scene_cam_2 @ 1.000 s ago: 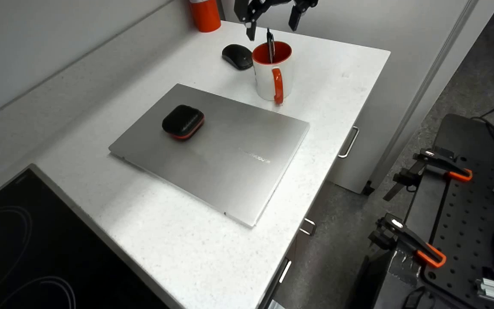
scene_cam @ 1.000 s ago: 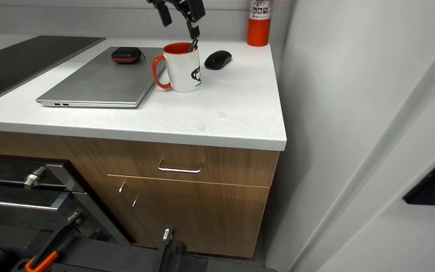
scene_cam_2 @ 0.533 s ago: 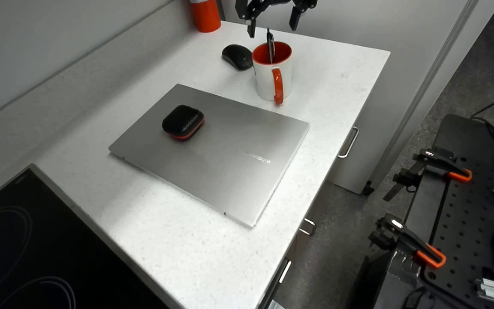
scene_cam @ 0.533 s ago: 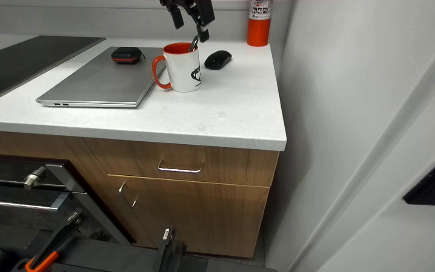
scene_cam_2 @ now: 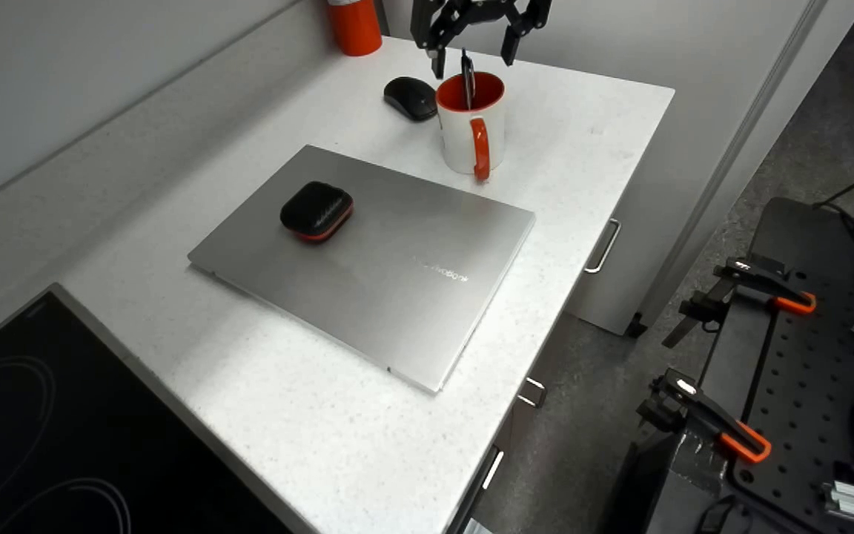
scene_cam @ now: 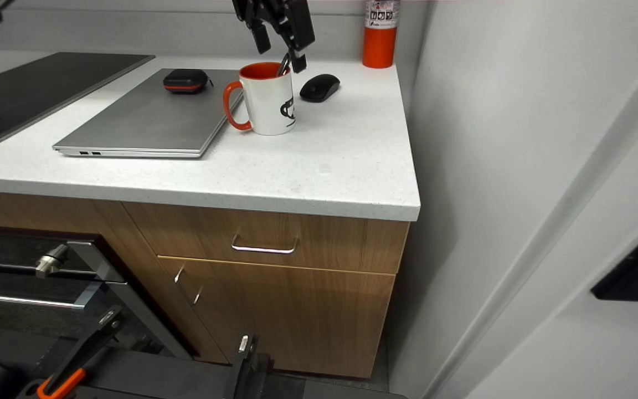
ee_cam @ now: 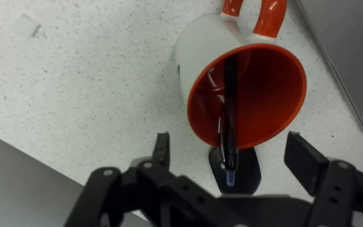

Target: Put the pen on the countertop

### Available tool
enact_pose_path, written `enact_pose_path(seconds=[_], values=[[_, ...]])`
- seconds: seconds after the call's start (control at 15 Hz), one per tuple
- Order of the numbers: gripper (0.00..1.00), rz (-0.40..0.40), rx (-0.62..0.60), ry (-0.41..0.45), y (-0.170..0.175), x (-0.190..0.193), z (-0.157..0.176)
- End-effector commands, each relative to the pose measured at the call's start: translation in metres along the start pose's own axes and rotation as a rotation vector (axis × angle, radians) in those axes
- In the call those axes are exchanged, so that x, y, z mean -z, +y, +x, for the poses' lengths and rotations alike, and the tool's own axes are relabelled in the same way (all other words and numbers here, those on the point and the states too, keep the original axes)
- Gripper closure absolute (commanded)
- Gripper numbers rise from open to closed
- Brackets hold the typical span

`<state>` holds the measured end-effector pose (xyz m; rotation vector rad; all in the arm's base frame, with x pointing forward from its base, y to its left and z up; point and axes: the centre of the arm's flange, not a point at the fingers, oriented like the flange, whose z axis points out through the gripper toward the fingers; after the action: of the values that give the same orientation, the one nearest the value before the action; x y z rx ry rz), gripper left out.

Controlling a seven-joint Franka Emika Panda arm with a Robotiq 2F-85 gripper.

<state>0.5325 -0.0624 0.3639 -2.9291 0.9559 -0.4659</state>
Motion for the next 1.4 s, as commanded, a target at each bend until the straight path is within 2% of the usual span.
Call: enact_pose_path(seconds=[0.0, 0.07, 0.53, 0.67, 0.73, 0.8, 1.0, 1.33], values=[[0.30, 0.024, 0.002, 0.029, -0.003, -0.002, 0.005], [0.31, 0.029, -0.001, 0.036, -0.003, -0.001, 0.006], [0.88, 0.054, -0.011, 0.093, 0.000, 0.001, 0.013], [0.99, 0.056, -0.014, 0.096, 0.001, 0.000, 0.013], [1.00, 0.058, -0.016, 0.098, 0.002, 0.001, 0.014], [0.97, 0.059, -0.018, 0.097, 0.002, 0.001, 0.014], [0.98, 0.063, -0.021, 0.100, 0.006, 0.009, 0.013], [0.98, 0.117, 0.007, 0.112, 0.013, 0.052, 0.007]])
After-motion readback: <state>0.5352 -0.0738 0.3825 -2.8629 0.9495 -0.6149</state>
